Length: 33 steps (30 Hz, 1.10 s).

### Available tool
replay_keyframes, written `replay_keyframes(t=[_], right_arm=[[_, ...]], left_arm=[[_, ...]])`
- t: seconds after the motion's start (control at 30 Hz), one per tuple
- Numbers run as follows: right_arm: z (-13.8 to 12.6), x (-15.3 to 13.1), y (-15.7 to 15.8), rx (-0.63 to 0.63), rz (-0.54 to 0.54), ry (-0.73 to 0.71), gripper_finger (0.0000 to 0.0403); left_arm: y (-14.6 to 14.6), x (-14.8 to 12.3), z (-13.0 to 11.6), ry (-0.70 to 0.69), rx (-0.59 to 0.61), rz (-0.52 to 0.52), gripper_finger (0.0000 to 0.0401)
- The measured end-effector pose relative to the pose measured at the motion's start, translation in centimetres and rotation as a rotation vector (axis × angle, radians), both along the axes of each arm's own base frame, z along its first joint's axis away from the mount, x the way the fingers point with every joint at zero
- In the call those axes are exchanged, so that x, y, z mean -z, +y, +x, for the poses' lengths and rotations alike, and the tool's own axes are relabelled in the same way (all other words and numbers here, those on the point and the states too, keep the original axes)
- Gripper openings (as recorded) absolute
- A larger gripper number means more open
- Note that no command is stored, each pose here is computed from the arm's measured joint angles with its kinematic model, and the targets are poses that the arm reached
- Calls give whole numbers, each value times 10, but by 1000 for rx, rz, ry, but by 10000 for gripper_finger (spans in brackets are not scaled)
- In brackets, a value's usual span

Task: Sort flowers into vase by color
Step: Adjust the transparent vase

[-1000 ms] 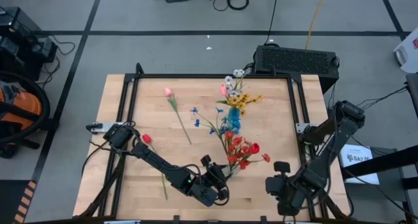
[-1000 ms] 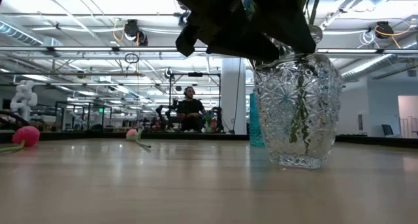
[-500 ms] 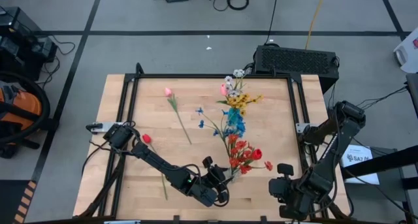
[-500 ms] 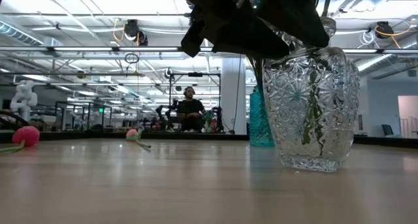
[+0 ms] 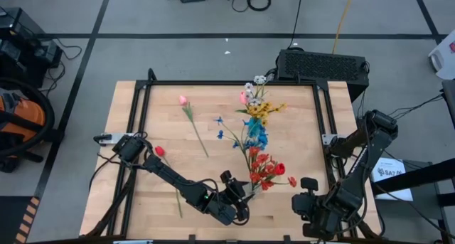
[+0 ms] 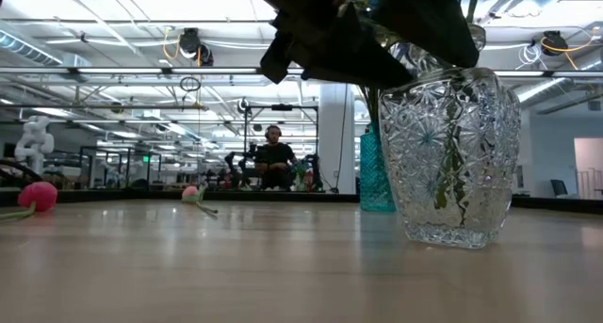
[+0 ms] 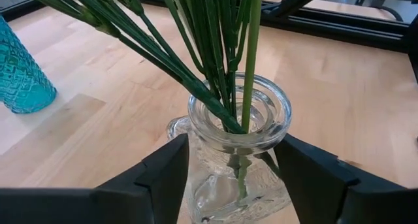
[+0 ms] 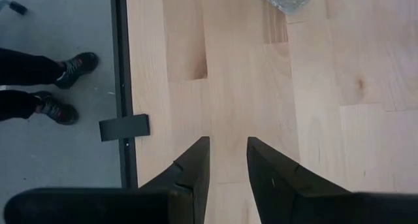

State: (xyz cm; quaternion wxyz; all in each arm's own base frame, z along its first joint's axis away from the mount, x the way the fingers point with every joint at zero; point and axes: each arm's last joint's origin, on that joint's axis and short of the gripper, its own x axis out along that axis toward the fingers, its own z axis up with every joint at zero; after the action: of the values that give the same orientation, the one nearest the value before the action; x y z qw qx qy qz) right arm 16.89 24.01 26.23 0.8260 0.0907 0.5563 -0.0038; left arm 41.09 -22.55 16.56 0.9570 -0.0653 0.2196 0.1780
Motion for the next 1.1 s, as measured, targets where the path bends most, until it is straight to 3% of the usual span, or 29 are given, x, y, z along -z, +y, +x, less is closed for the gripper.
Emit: replay_keyframes(t=[1.1], right_arm=[[2, -1, -1, 0, -50, -66, 93]], left_arm=[[1, -2, 0, 3, -5, -3, 240]])
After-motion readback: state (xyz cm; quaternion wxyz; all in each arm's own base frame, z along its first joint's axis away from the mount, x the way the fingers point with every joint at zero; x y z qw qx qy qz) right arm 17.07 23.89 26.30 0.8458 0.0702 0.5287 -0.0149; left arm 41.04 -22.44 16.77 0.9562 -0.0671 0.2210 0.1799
